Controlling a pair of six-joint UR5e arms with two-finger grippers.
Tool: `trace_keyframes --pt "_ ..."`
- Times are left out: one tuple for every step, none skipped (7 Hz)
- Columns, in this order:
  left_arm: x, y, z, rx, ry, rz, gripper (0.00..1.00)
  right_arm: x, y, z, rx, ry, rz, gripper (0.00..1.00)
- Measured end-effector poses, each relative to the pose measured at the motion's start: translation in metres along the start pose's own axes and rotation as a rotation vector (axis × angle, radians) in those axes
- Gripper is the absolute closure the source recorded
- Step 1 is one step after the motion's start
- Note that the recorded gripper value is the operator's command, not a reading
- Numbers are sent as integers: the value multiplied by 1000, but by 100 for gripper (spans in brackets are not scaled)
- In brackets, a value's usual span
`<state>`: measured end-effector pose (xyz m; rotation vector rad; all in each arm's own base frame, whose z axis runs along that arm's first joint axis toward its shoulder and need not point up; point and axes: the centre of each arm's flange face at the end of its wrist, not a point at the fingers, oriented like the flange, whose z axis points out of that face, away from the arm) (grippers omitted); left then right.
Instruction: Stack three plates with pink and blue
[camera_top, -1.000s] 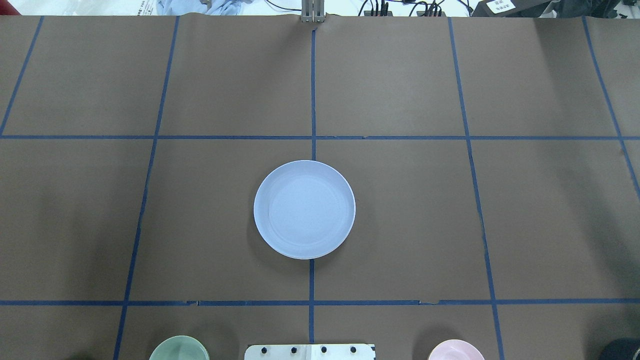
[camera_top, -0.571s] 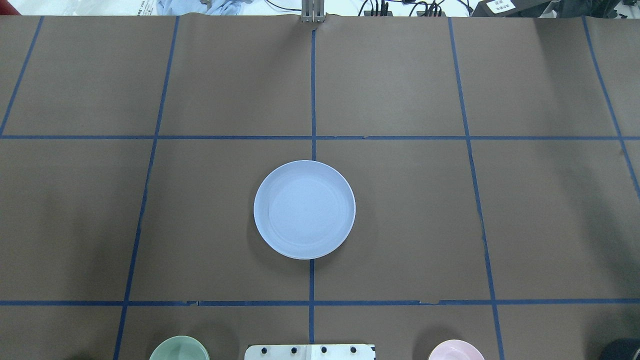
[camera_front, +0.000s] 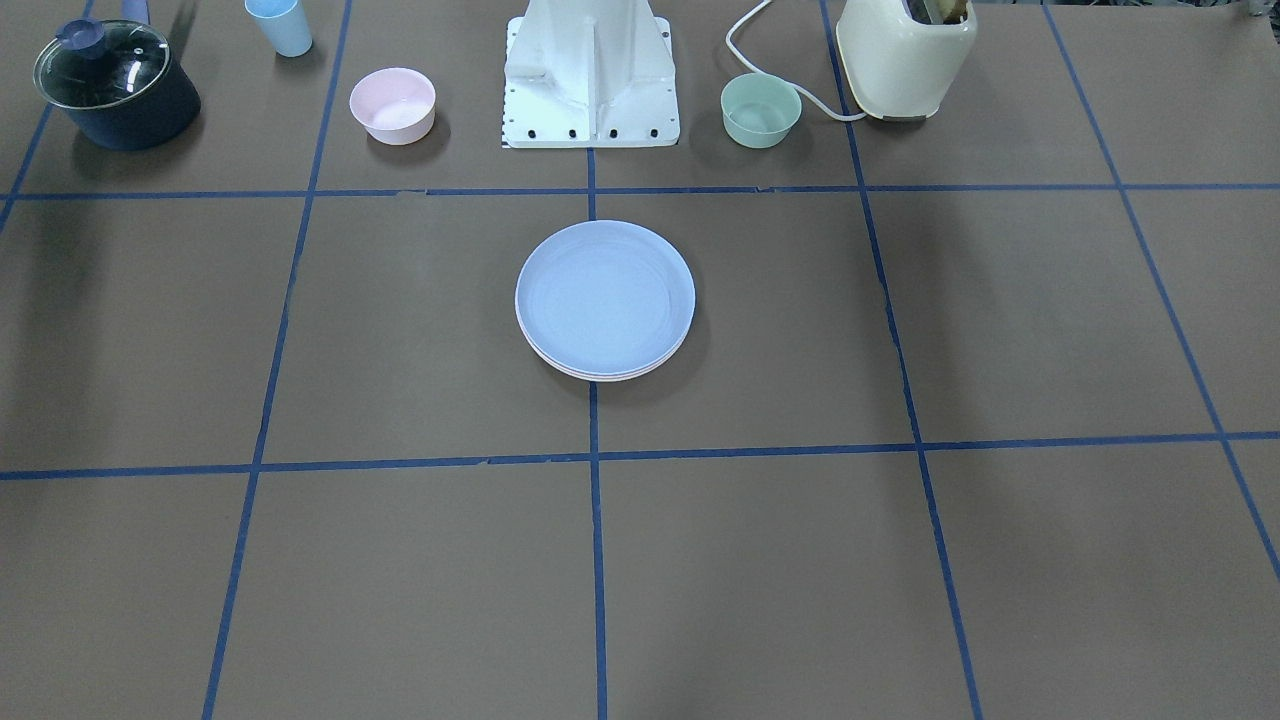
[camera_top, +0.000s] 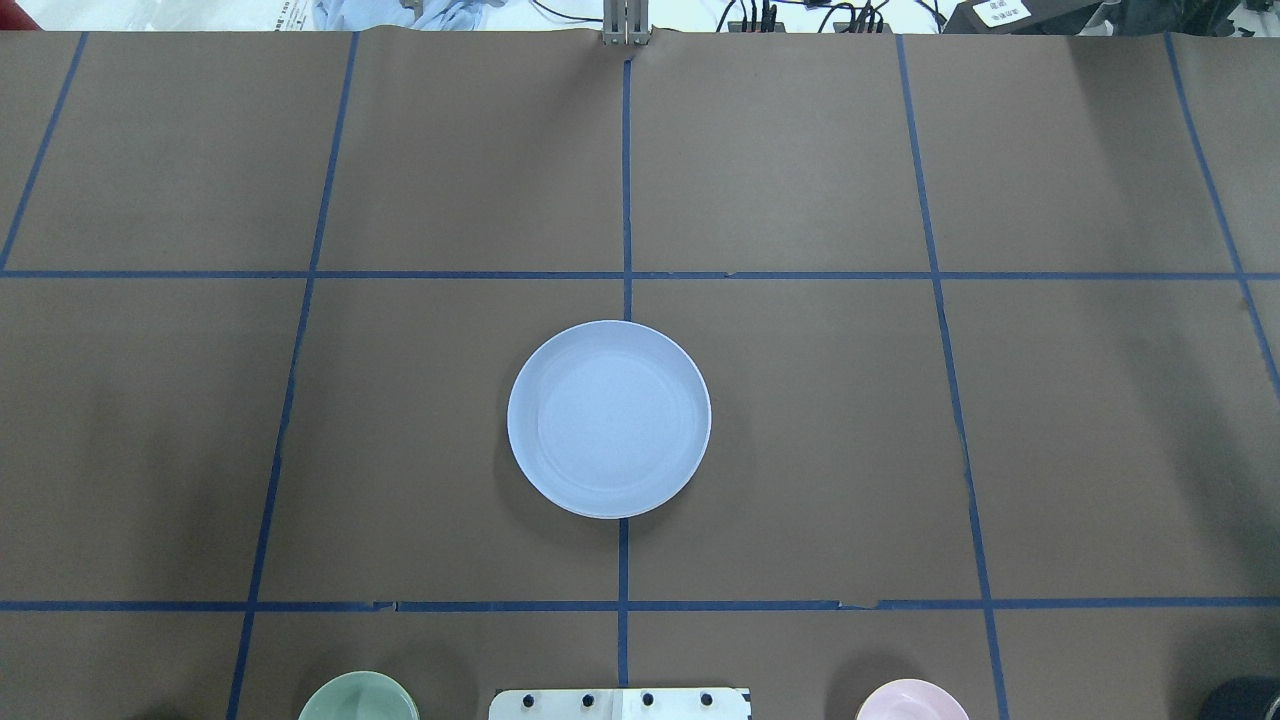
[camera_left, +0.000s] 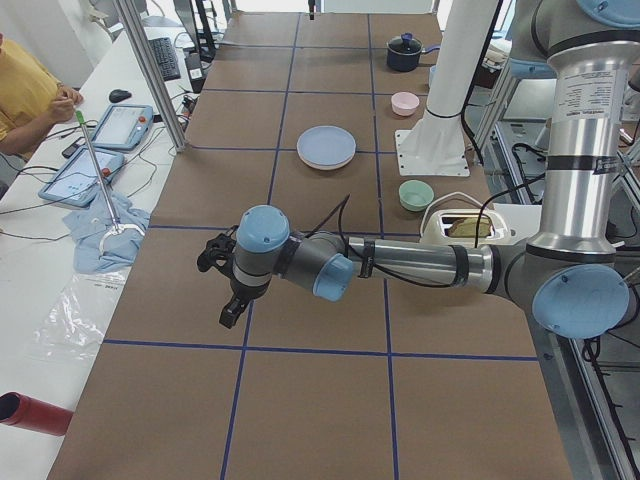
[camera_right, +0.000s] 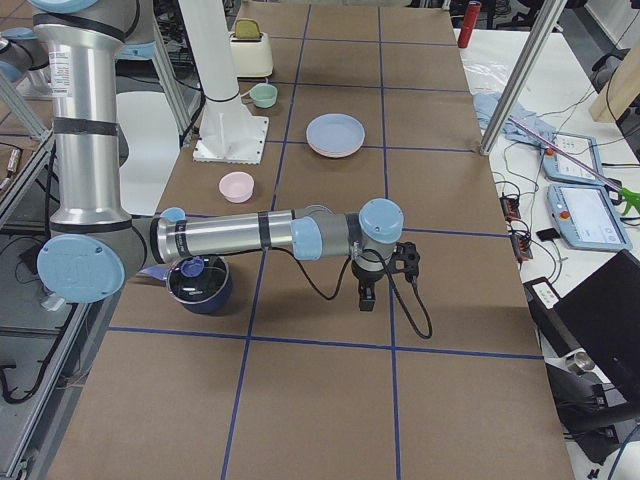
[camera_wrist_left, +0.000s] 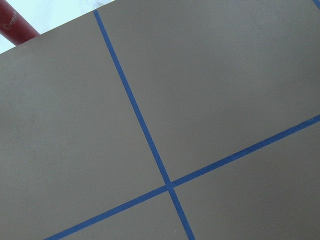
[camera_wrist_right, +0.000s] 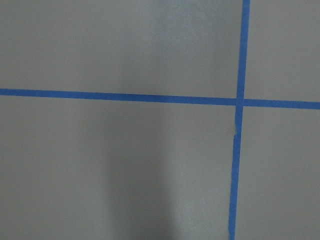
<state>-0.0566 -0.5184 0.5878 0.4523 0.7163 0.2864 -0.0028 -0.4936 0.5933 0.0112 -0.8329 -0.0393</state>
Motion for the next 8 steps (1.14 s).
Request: trace_keyframes --pt "0 0 0 1 0 1 1 1 1 0 -1 1 2 0" --pt "1 -1 -1 3 -1 2 1 1 2 0 -1 1 2 0" --pt "2 -3 -3 7 -1 5 1 1 2 0 0 1 2 0" --pt "4 -6 -5 13 -2 10 1 0 2 0 0 1 2 0" --pt "5 -8 -7 18 -3 14 1 0 2 -1 2 1 0 0" --pt "6 -10 -9 22 -4 17 1 -1 1 -2 3 1 -2 0" --pt "8 -12 -11 26 -5 21 1 -2 0 -2 4 1 -3 0" --pt "10 -14 -14 32 -5 25 1 -3 -1 -3 6 0 -4 0"
